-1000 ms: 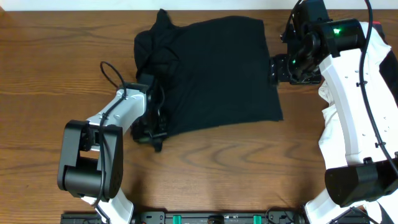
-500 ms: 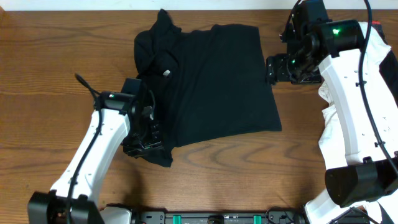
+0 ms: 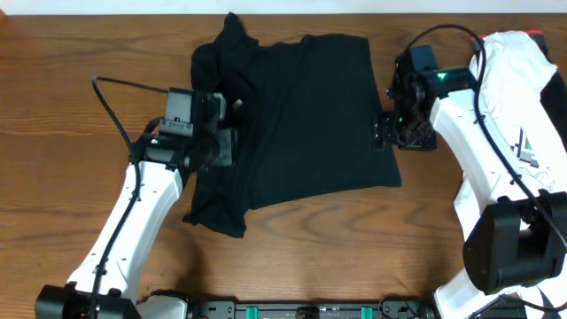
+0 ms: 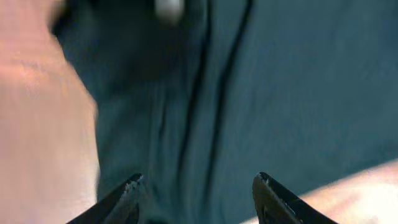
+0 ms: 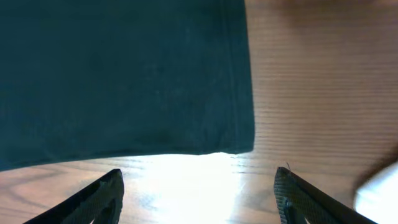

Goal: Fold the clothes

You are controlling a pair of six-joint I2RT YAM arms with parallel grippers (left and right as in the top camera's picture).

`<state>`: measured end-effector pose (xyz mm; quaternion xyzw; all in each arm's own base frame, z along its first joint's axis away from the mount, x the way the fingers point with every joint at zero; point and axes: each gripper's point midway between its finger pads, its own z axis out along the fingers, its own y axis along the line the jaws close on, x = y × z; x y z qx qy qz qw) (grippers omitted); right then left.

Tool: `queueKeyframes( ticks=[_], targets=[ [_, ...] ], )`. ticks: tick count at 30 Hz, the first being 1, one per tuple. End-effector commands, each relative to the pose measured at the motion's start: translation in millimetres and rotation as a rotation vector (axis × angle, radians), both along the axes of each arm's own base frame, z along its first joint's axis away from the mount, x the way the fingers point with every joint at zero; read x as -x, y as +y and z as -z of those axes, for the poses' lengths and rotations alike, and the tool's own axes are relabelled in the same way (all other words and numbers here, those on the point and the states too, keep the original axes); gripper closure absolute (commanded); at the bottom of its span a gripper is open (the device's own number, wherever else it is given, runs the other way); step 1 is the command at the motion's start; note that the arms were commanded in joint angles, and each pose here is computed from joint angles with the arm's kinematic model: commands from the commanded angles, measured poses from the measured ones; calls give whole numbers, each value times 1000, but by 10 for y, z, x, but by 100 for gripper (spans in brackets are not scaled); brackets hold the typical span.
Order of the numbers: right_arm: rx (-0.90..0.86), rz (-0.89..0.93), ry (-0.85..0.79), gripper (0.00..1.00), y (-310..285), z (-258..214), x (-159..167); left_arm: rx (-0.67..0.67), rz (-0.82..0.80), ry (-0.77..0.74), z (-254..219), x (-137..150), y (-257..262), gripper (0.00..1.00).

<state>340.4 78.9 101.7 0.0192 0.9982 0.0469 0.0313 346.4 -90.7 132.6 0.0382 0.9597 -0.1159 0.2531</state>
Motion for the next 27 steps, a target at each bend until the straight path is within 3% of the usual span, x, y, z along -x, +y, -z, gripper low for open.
queueKeyframes(
  ticks=[1, 7, 12, 19, 23, 25, 27],
  targets=[
    [-43, 29, 37, 24, 38, 146, 66, -87, 80, -56, 111, -205, 26, 37],
    [-125, 22, 37, 20, 178, 270, 80, -161, 207, -116, 358, -488, -51, 36],
    [-138, 17, 28, 20, 209, 307, 70, -284, 134, -149, 521, -727, 153, 36],
    [-138, 16, 23, 19, 213, 306, 58, -293, 132, -154, 721, -852, 127, 36],
    [-139, 16, 19, 19, 215, 305, 48, -297, 137, -125, 851, -839, 130, 53],
    [-139, 16, 19, 20, 215, 305, 48, -301, 126, -119, 857, -830, 147, 68],
    [-138, 15, 18, 20, 215, 305, 48, -352, 6, -116, 799, -848, 330, 81]
  ],
)
